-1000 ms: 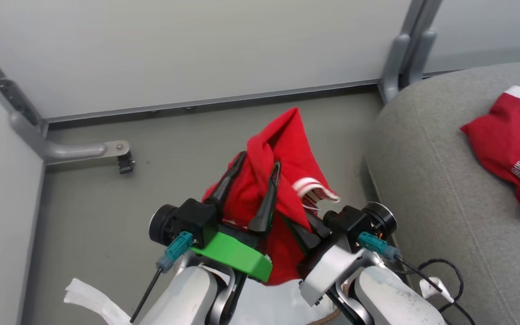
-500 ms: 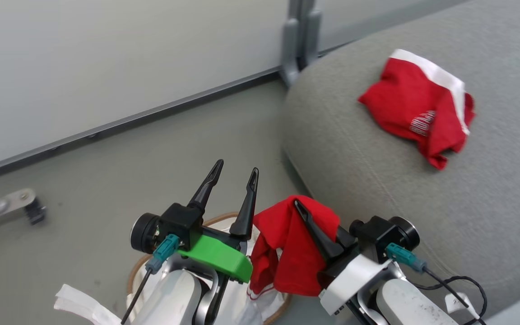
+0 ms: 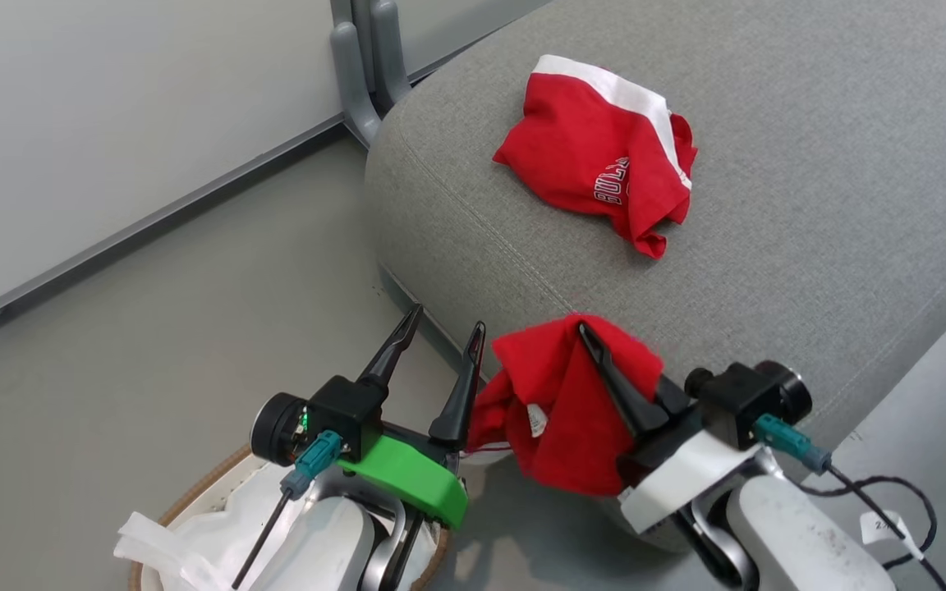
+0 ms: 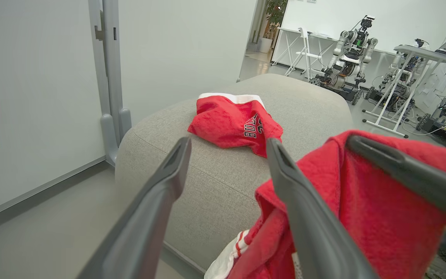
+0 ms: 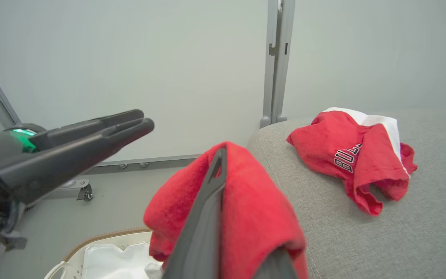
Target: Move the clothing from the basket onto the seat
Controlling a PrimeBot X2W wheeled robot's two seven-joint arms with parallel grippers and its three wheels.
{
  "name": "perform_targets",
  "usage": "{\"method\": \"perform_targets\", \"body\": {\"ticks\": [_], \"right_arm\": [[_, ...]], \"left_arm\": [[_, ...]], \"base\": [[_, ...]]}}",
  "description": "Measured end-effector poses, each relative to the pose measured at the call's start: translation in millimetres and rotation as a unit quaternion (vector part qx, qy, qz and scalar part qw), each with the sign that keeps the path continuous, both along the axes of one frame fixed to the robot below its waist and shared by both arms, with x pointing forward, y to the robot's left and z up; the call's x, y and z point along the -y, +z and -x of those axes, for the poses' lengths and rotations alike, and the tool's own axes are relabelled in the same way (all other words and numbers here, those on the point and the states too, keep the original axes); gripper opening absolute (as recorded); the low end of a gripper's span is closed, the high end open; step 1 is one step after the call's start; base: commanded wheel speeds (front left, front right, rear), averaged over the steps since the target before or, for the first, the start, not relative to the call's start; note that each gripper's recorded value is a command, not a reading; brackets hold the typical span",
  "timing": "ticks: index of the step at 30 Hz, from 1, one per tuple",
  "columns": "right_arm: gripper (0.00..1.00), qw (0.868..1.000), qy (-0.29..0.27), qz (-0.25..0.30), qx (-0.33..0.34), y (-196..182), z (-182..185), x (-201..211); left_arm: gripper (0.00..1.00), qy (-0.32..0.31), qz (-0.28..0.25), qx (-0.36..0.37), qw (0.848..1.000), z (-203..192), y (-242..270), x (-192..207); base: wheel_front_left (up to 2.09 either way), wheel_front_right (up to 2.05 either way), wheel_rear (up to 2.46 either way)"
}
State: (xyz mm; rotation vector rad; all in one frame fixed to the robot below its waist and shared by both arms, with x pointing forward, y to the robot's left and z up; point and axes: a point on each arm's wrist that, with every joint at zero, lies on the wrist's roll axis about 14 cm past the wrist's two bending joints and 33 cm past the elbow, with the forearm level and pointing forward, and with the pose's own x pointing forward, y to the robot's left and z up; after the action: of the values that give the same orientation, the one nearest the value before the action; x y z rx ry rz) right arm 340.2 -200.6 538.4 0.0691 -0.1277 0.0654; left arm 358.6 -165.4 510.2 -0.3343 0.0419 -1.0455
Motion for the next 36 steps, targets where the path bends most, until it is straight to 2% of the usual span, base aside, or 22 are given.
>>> {"method": "perform_targets", "body": {"ticks": [6,13,17,22,27,33,36], "right_arm": [[0.0,0.997,0.002,0.066,0.049,45.3,-28.5,24.6],[0.0,0.979,-0.011,0.159,0.13,126.4,-76.8,60.6],[0.0,0.97,-0.043,0.195,0.141,150.5,-103.2,91.2],[0.0,0.964,-0.104,0.218,0.115,147.7,-128.4,141.8],[0.0,0.955,-0.177,0.227,0.071,126.9,-147.0,197.8],[0.0,0.95,-0.22,0.222,0.004,70.5,-166.5,227.7],[0.0,0.951,-0.221,0.213,-0.041,26.0,-176.9,227.2]], "left_arm": [[1.0,-0.005,-0.003,-0.012,1.0,-4.2,-12.7,3.6],[1.0,0.004,-0.002,-0.014,1.0,-21.4,-21.6,1.4],[1.0,0.011,-0.007,-0.02,1.0,-31.8,-32.6,-3.8],[1.0,0.027,-0.013,-0.027,0.999,-45.7,-45.3,-14.3],[1.0,0.045,-0.023,-0.037,0.998,-60.2,-62.8,-27.3],[1.0,0.068,-0.037,-0.057,0.995,-74.1,-89.6,-44.4],[1.0,0.081,-0.045,-0.07,0.993,-80.4,-104.7,-53.8]], "base": [[0.0,0.0,0.0],[0.0,0.0,0.0],[0.0,0.0,0.0],[0.0,0.0,0.0],[0.0,0.0,0.0],[0.0,0.0,0.0],[0.0,0.0,0.0]]}}
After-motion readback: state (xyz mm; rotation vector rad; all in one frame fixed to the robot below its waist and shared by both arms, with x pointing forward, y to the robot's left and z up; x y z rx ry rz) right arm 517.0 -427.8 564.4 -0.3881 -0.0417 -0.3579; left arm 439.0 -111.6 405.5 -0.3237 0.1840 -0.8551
